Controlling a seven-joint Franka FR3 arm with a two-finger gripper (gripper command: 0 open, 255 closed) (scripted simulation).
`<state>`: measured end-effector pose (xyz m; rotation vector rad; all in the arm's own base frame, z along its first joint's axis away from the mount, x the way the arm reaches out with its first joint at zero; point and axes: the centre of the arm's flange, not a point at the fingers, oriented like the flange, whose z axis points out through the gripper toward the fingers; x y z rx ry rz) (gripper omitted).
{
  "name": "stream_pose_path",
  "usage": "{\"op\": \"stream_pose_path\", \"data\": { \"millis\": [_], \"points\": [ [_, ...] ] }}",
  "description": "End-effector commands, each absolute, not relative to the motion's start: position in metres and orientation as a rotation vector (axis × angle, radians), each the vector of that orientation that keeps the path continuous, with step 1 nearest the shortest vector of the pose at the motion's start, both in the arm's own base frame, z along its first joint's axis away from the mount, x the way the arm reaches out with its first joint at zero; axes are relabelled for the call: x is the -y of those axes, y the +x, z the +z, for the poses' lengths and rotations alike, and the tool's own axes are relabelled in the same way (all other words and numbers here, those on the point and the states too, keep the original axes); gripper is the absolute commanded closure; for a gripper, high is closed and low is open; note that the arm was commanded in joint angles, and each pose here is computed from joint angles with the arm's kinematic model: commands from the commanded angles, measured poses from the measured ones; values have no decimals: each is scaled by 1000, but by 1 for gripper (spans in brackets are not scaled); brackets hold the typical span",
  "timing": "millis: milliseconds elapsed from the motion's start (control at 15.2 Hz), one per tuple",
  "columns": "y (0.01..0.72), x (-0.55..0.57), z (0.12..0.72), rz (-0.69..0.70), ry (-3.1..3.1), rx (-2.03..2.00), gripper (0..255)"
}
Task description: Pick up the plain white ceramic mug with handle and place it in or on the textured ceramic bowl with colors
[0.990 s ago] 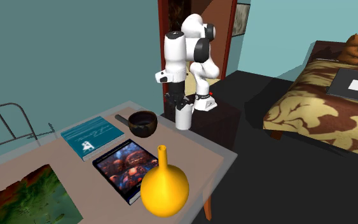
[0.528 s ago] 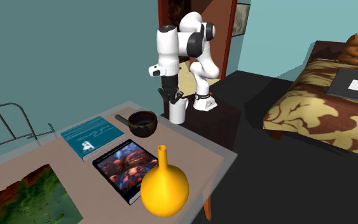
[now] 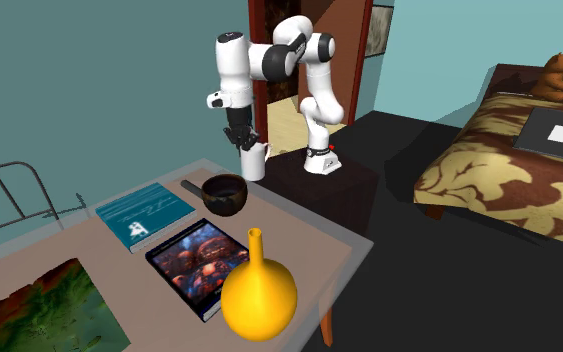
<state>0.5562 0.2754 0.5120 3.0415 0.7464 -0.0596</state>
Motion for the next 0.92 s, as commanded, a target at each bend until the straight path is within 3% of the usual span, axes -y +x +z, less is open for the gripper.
{"op": "stream_pose_path", "data": {
  "millis": [0, 528, 858],
  "points": [
    [564, -249, 512, -60, 3041, -748, 255],
    [606, -144, 523, -60, 3041, -748, 255],
    [606, -144, 496, -60, 3041, -748, 255]
  ]
}}
